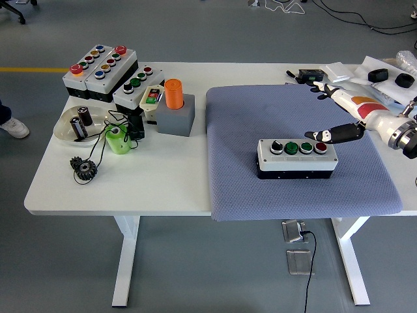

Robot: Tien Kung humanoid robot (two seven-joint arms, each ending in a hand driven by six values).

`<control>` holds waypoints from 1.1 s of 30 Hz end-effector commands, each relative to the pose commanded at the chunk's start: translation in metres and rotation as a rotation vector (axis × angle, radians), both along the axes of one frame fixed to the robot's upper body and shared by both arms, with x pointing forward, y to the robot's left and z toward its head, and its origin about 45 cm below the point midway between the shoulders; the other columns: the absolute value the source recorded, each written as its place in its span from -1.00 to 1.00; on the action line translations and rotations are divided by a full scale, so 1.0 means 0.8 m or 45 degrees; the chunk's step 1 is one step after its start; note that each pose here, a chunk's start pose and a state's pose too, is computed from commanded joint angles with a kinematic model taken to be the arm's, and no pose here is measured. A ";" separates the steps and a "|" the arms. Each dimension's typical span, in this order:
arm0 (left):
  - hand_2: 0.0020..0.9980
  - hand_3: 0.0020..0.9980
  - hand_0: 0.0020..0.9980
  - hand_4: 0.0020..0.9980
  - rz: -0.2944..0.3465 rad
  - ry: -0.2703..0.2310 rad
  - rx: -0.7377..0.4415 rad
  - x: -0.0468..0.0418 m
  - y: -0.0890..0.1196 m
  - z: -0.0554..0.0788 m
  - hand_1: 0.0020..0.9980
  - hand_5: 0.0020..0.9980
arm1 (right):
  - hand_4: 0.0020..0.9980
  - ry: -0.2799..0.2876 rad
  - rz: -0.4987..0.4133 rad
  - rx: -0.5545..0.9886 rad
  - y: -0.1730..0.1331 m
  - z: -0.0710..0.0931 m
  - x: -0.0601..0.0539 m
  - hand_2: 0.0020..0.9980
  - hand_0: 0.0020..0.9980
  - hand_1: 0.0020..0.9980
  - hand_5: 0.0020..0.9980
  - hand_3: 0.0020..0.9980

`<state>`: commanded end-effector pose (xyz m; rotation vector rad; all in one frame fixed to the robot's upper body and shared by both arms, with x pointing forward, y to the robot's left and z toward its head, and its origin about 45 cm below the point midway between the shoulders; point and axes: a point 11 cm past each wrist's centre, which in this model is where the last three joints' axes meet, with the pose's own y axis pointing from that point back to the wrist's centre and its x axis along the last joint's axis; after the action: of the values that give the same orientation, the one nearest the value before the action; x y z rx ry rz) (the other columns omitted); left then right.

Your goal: Pick up the button,place it on the desk,press the button,press the button

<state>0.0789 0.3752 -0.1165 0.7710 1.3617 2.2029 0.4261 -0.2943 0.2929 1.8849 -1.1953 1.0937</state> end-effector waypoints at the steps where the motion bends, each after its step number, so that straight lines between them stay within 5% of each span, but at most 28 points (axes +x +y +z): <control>1: 0.45 0.00 0.31 -0.36 0.001 -0.001 0.000 0.000 0.000 0.000 0.40 0.91 | 0.56 0.003 -0.018 0.022 -0.005 0.000 0.000 -0.35 -0.14 -0.58 -0.21 0.80; 5: 0.45 0.00 0.31 -0.36 0.003 -0.001 -0.001 0.000 0.000 0.000 0.40 0.91 | 0.56 0.059 -0.064 0.091 -0.015 -0.003 -0.001 -0.35 -0.14 -0.58 -0.21 0.80; 6: 0.45 0.00 0.31 -0.36 0.004 -0.002 -0.001 0.001 0.000 0.000 0.40 0.91 | 0.42 0.077 -0.074 0.105 -0.017 -0.005 -0.002 -0.62 -0.46 -0.99 -0.20 0.70; 18: 0.45 -0.01 0.31 -0.36 0.003 -0.006 -0.003 0.003 -0.001 0.000 0.40 0.91 | 0.30 0.266 -0.152 0.168 -0.028 -0.022 -0.004 -0.85 -0.68 -1.00 -0.16 0.50; 33: 0.45 -0.01 0.31 -0.36 0.000 -0.010 -0.002 0.005 0.000 0.001 0.40 0.91 | 0.27 0.368 -0.150 0.051 -0.037 -0.039 -0.023 -0.90 -0.71 -1.00 -0.12 0.44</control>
<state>0.0829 0.3749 -0.1159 0.7615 1.3596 2.2022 0.4078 -0.3238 0.2618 1.9000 -1.1507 0.7105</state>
